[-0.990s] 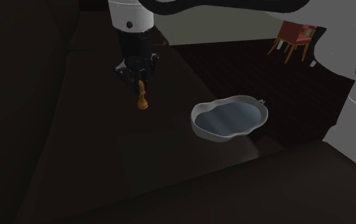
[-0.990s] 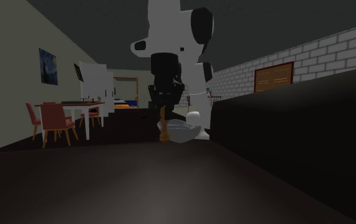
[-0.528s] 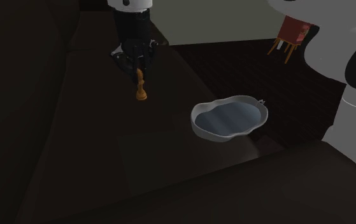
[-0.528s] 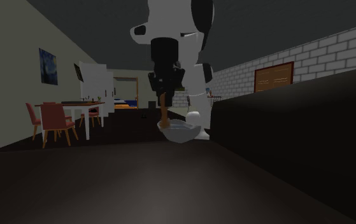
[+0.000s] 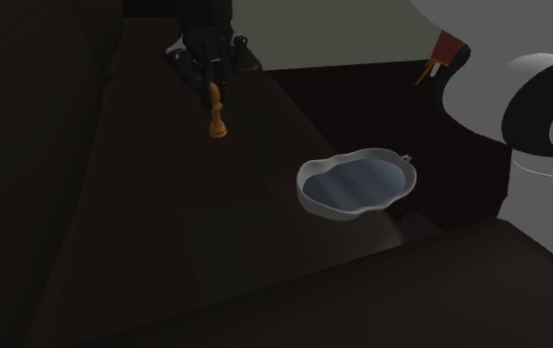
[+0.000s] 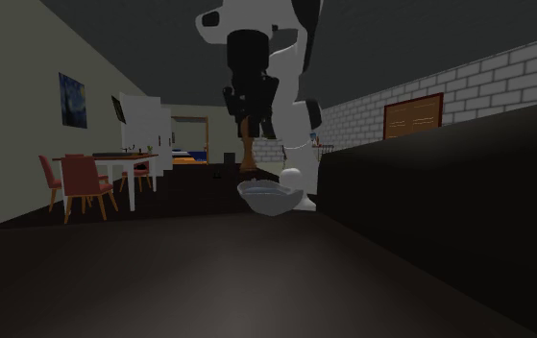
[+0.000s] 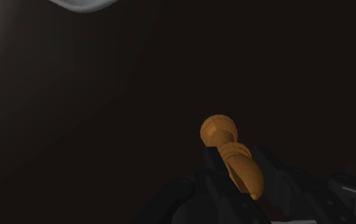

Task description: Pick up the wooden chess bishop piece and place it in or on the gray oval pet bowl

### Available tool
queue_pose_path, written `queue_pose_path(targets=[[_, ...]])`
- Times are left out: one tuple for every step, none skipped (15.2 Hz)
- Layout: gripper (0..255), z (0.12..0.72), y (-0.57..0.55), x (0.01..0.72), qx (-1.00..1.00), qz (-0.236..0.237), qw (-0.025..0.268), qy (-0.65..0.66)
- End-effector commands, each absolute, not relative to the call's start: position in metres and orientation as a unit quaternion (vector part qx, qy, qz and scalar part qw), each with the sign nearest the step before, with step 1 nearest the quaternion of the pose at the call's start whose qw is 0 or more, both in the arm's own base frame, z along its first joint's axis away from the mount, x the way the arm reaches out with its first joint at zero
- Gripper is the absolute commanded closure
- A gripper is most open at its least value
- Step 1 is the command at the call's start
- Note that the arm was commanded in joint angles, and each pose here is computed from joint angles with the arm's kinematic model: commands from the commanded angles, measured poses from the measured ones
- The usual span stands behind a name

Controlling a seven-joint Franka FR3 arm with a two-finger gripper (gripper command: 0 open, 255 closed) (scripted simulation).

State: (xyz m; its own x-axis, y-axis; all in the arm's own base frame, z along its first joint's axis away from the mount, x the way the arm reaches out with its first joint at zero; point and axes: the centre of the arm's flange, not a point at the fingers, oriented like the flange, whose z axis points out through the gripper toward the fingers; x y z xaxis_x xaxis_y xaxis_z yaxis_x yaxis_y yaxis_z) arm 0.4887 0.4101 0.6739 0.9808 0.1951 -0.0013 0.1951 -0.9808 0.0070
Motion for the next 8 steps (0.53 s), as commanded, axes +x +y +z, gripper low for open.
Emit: queue_pose_path(targets=[[255, 0.685, 0.409, 0.489, 0.995, -0.001, 0.004, 0.098], [255, 0.686, 0.409, 0.489, 0.995, -0.001, 0.004, 0.098], [255, 0.687, 0.399, 0.481, 0.995, -0.001, 0.004, 0.098], [255, 0.688, 0.388, 0.473, 0.995, -0.001, 0.004, 0.098], [255, 0.689, 0.378, 0.465, 0.995, -0.001, 0.004, 0.098], [255, 0.690, 0.367, 0.457, 0.995, -0.001, 0.004, 0.098], [255, 0.691, 0.357, 0.449, 0.995, -0.001, 0.004, 0.098], [255, 0.692, 0.347, 0.441, 0.995, -0.001, 0.004, 0.098]])
